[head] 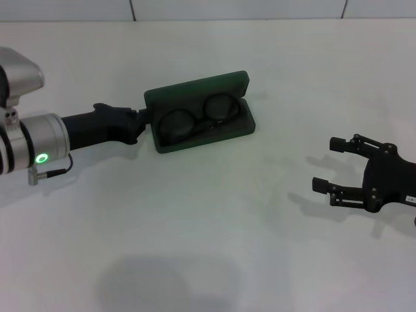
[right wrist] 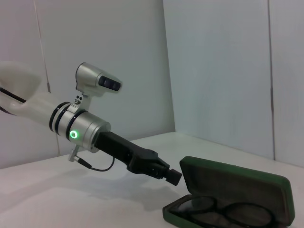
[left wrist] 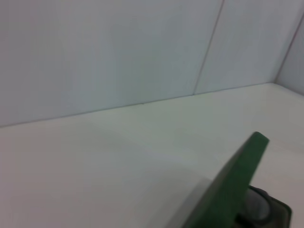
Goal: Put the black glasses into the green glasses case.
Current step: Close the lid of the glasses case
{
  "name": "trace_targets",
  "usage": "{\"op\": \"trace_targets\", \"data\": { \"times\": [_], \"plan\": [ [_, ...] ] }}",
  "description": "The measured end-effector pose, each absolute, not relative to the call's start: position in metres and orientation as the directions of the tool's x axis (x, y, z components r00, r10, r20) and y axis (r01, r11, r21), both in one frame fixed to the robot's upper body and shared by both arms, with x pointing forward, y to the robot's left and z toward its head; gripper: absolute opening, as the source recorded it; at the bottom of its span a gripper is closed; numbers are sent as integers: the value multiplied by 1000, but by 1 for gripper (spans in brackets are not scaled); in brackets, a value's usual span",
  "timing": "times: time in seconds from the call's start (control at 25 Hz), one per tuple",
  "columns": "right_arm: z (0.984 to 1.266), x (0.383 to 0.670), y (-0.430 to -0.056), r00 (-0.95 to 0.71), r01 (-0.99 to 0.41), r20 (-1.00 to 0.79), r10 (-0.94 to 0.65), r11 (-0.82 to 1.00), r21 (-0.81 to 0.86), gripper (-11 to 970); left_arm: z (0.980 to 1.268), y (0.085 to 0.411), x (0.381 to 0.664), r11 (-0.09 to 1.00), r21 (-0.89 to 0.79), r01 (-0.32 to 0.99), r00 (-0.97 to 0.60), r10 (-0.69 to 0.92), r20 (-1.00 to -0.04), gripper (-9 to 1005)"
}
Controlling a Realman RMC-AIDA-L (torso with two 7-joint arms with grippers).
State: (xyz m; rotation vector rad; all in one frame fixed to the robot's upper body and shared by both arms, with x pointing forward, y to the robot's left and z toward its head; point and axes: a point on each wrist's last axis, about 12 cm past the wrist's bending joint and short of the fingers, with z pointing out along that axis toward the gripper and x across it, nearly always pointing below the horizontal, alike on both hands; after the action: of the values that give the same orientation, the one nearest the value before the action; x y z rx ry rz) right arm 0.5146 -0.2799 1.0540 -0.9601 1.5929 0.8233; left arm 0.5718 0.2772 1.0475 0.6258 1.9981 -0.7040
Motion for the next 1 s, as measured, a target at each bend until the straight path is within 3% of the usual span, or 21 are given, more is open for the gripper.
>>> {"op": "trace_targets", "data": {
  "times": [0.76,1.0],
  "plan": [
    [1052,513,-275,-130,-901,-977,-172,431,44,878,1056,272,599,799,-170,577,-435,125,-892,7],
    [1052,513,-277,-132,-898,-977,-169,439,45,878,1057,278,595,798,-276,536,-493,30,-870,7]
  ]
}}
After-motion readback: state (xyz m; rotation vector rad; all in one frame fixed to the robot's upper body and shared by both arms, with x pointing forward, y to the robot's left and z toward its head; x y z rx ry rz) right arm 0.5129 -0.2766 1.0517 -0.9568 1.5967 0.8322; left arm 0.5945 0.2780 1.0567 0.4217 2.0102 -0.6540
